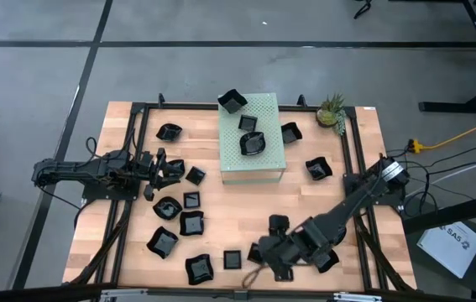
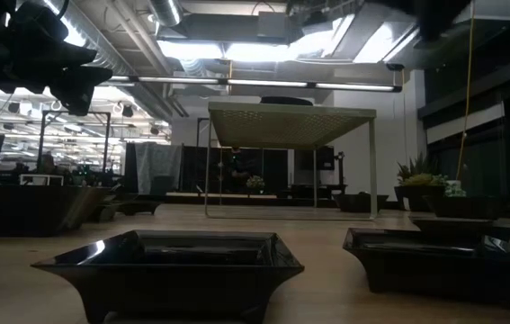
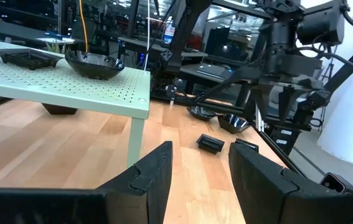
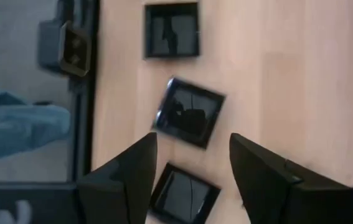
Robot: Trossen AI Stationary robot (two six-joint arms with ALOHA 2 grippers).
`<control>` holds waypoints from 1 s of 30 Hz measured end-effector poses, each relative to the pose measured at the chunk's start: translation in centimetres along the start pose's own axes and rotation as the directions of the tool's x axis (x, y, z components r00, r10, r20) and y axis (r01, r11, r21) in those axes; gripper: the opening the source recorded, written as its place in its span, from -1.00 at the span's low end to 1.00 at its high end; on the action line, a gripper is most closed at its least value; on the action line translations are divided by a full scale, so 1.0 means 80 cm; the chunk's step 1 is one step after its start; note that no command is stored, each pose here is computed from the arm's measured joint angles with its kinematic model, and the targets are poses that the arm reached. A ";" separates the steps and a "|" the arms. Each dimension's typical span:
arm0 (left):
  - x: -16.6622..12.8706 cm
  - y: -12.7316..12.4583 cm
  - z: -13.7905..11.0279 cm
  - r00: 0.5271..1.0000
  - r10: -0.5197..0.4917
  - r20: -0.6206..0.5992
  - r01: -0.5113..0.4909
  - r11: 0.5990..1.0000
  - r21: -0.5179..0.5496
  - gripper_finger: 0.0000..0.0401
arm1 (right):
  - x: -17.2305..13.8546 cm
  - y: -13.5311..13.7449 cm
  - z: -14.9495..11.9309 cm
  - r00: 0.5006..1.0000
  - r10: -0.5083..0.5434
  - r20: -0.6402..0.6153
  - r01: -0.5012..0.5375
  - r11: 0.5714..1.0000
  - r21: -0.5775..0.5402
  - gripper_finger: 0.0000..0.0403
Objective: Pick & Place Mini shaped plates
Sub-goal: Stack the black square plate on top of the black square plate on the shelf
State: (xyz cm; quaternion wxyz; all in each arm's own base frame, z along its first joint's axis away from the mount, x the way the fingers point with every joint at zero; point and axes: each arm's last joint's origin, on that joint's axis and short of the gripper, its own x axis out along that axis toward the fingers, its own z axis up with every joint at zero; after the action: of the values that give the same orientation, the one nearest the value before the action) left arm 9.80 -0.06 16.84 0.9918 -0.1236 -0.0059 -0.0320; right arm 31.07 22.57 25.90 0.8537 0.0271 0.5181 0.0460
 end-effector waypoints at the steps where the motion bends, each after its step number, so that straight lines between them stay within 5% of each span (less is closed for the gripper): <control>1: 0.000 0.000 0.000 1.000 0.000 0.000 0.000 1.000 0.000 -0.24 | -0.001 0.003 -0.003 1.000 0.001 -0.006 -0.001 1.000 -0.010 -0.05; 20: 0.000 0.000 0.000 1.000 0.000 0.000 0.000 1.000 0.000 -0.24 | -0.007 0.017 -0.025 0.996 -0.069 -0.051 0.070 0.997 0.028 -0.17; 30: 0.000 0.000 0.000 1.000 0.000 -0.001 0.000 1.000 0.000 -0.24 | -0.003 0.020 -0.012 0.998 0.061 -0.029 -0.057 0.990 0.128 -0.18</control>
State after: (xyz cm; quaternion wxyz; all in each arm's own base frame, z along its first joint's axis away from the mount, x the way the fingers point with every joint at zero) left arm 9.81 -0.06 16.82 0.9918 -0.1236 -0.0055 -0.0322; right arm 29.98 24.13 25.84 0.8399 0.0962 0.5327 0.0385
